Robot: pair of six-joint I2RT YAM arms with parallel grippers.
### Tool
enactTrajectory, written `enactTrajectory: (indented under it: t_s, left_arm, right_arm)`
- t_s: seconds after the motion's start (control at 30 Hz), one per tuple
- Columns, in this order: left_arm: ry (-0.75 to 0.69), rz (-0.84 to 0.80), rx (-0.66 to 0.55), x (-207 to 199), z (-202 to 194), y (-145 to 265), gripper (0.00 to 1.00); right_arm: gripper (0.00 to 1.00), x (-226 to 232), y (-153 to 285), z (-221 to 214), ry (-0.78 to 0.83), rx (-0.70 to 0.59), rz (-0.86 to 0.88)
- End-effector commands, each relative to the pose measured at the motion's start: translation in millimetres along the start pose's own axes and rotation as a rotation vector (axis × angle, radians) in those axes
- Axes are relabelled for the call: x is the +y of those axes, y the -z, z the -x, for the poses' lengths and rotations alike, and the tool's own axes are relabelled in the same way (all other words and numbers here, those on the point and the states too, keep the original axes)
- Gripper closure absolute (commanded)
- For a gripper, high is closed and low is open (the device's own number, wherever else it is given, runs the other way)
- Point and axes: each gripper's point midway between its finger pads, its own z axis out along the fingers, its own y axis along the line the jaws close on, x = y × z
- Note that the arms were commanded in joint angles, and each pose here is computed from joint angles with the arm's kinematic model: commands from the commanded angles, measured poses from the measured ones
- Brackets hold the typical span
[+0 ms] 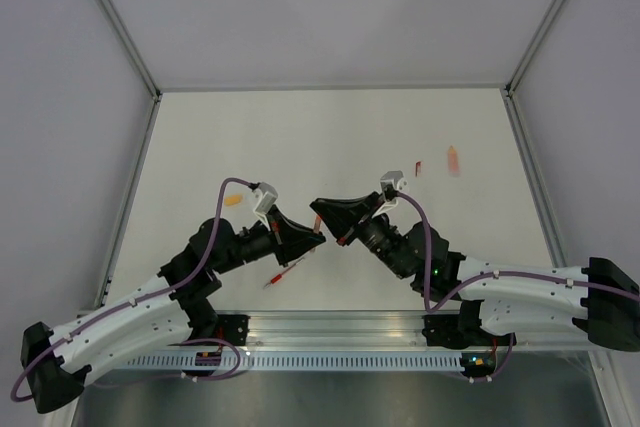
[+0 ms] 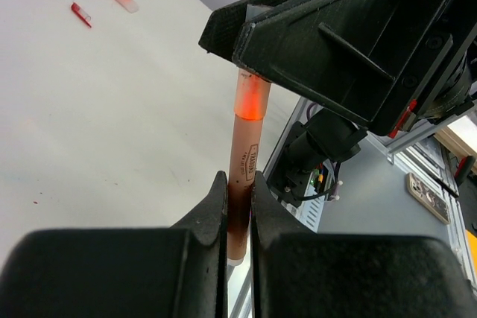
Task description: Insert the pens into the pen caps
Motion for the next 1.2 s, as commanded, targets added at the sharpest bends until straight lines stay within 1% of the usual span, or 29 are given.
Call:
enactTrajectory:
  t_s: [0.0,0.2,0.33,0.5,0.63,0.67,0.73,0.77,0.83,0.93,1.0,1.1,1.13,1.17]
  left_arm:
    - [0.034,0.194,-0.508,16,135,12,0.98]
    - [0.048,0.201,-0.504,24,138,7,0.98]
    - [0.053,0.241,-0.511,36,141,8,0.98]
    - [0.075,0.277,-0.505,54,143,6,0.98]
    - [0.11,0.278,-0.503,68,141,5,0.98]
    - [0.126,0.256,-0.488,66,138,2,0.98]
    - [0.143,0.226,-0.464,64,134,-2,0.98]
    - [0.136,0.187,-0.453,58,132,-3,0.98]
    - [0.126,0.177,-0.439,56,129,-3,0.98]
    - [0.094,0.112,-0.405,42,127,-4,0.98]
    - [0.082,0.049,-0.362,28,121,-5,0.98]
    - [0.077,0.008,-0.322,17,118,-3,0.98]
    - [0.071,0.004,-0.318,14,120,-2,0.96]
    - [0.069,-0.005,-0.303,11,119,-1,0.93]
  right_arm:
    - [1.0,18,31,-70,-0.017,0.247,0.145]
    - [1.0,13,31,-90,-0.045,0.307,0.12]
    - [1.0,11,33,-98,-0.061,0.327,0.114]
    - [1.0,23,36,-106,-0.163,0.357,0.149]
    - [1.0,14,31,-116,-0.158,0.366,0.055]
    - [1.0,4,31,-121,-0.133,0.368,-0.001]
    - [1.0,3,26,-117,-0.112,0.35,-0.015]
    - [1.0,-2,26,-120,-0.089,0.363,-0.038]
    - [1.0,-3,18,-105,-0.057,0.326,-0.071]
    - [1.0,-13,8,-79,0.016,0.269,-0.163]
    - [1.0,-16,-1,-53,0.057,0.217,-0.224]
    - [1.0,-10,-15,-25,0.128,0.185,-0.266]
    - [1.0,-12,-20,-19,0.147,0.179,-0.29]
    - [1.0,-11,-26,-6,0.167,0.172,-0.304]
